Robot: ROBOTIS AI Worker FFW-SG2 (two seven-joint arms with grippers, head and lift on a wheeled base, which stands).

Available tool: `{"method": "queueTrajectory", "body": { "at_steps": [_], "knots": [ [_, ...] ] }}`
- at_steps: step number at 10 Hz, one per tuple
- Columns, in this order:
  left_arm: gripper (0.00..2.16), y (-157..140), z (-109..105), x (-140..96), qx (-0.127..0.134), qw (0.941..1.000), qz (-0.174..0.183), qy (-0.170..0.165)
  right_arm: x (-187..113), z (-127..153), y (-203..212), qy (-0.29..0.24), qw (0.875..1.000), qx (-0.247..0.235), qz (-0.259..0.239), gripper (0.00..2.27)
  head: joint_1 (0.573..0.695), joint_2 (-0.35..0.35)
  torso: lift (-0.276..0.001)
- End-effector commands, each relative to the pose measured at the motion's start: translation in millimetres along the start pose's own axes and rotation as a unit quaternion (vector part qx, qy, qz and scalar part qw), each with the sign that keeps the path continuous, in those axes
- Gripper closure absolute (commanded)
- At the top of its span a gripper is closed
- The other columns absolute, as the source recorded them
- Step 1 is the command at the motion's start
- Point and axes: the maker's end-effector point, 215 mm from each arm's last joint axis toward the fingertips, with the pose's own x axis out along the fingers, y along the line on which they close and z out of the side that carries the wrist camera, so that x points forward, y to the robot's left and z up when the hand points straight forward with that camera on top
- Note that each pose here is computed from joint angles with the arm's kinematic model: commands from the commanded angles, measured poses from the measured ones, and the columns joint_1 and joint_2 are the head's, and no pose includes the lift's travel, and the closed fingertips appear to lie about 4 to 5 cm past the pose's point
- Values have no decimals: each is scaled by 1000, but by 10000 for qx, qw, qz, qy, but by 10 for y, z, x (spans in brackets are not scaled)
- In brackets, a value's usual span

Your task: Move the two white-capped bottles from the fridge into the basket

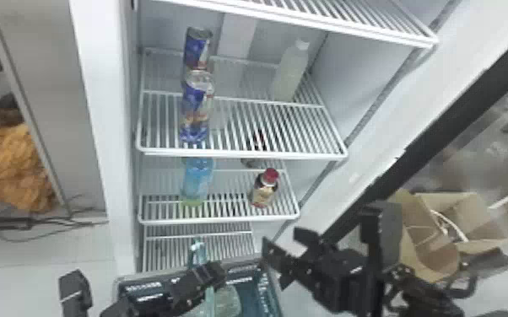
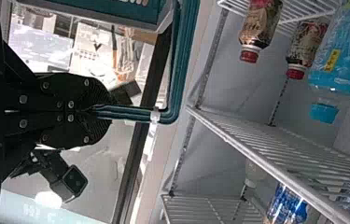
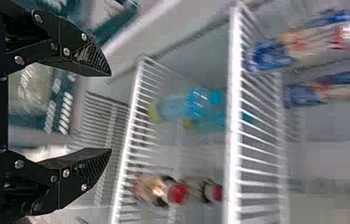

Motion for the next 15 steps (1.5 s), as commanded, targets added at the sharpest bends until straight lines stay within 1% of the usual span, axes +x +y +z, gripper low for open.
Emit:
{"method": "queueTrajectory", "body": {
  "at_steps": [1,3,4,6,8,9,11,13,15],
  "knots": [
    [1162,0,0,0,0,10000,0,0,-81,357,-131,-518,9981,-233,-250,529,695,-350,0],
    [1162,3,-16,4,-9,10000,1,20,-156,843,-280,-1338,9887,-406,-536,529,695,-350,0],
    [1162,3,-16,4,-9,10000,1,20,-153,1013,-378,-1665,9830,-417,-657,527,695,-350,0],
    [1162,9,-24,2,-12,10000,8,30,-103,1318,-480,-2303,9695,-485,-685,518,695,-350,0],
    [1162,17,-39,-2,-42,10000,2,20,-57,1554,-530,-2763,9571,-436,-753,515,695,-350,0],
    [1162,17,-39,-2,-42,10000,2,20,-22,1623,-540,-2946,9515,-396,-792,504,695,-350,0],
    [1162,20,-24,-6,-41,10000,-1,-15,107,1632,-635,-3050,9479,-297,-864,463,695,-350,0],
    [1162,28,-38,-11,-57,10000,4,-7,238,1733,-753,-3325,9379,-160,-973,366,695,-350,0],
    [1162,26,-56,1,-64,10000,0,21,426,1767,-792,-3401,9353,-100,-970,340,695,-350,0]
  ]
}}
